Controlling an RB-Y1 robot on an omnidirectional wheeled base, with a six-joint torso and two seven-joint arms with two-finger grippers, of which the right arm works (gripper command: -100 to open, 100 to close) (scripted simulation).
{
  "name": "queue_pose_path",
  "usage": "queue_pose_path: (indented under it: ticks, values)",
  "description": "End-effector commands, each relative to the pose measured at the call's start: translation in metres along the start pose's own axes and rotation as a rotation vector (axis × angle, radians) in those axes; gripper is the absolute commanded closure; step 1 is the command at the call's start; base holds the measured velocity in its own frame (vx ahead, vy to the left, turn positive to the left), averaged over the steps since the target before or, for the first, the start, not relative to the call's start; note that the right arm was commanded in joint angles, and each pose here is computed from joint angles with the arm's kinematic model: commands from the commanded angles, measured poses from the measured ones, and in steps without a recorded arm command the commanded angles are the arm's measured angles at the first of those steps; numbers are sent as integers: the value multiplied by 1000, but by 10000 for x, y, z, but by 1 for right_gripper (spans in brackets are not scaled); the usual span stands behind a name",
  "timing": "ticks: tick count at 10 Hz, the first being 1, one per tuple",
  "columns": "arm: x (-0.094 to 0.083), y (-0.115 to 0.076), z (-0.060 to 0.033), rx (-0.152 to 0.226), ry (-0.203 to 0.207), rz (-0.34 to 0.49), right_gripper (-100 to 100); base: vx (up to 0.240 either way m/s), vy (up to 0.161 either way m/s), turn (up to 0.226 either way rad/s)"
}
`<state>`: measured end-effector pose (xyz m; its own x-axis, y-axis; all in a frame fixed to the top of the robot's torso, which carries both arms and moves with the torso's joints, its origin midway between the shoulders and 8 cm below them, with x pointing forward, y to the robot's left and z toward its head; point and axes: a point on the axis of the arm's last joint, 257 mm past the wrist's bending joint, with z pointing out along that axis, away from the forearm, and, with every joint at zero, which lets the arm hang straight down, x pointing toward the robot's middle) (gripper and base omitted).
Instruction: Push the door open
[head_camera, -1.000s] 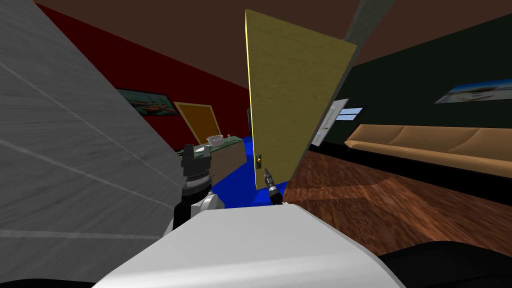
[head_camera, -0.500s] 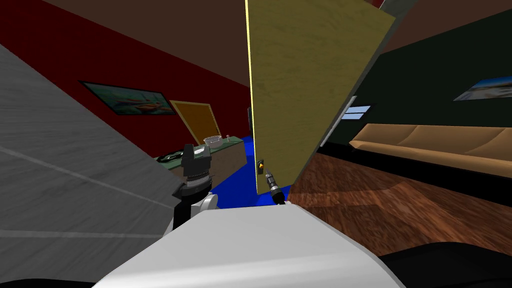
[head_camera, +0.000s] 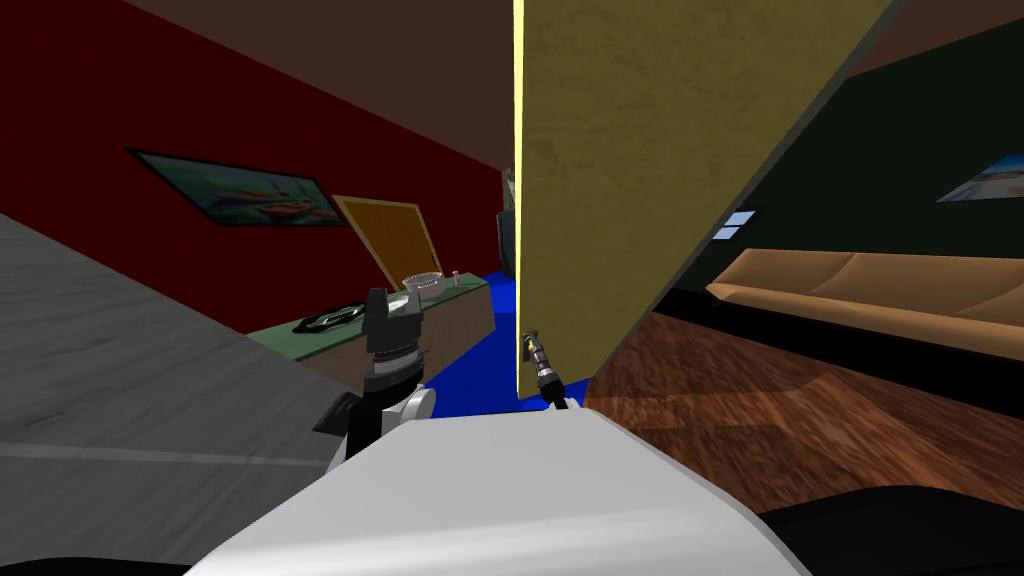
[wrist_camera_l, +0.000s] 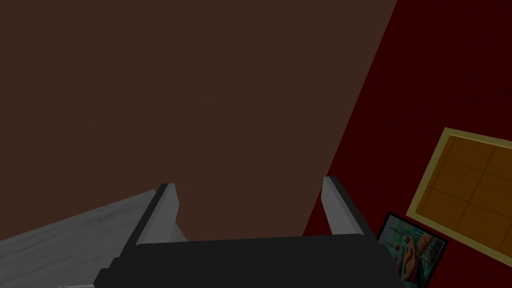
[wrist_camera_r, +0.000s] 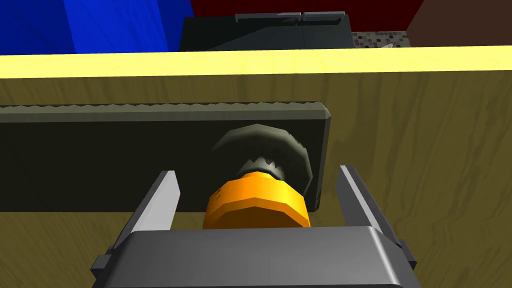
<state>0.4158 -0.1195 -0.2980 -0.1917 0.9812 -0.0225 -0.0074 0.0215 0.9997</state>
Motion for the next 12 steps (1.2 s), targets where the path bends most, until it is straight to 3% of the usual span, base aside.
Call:
queue_pose_path:
  ticks: [1,6,12]
  values:
    - [-3,-5,-5,1,1,-2,100,0,0,0]
    - [-3,-5,-5,1,1,-2,100,-13,-5,3]
    - [299,-115,-241,24,77,-42,100,168,25,-225]
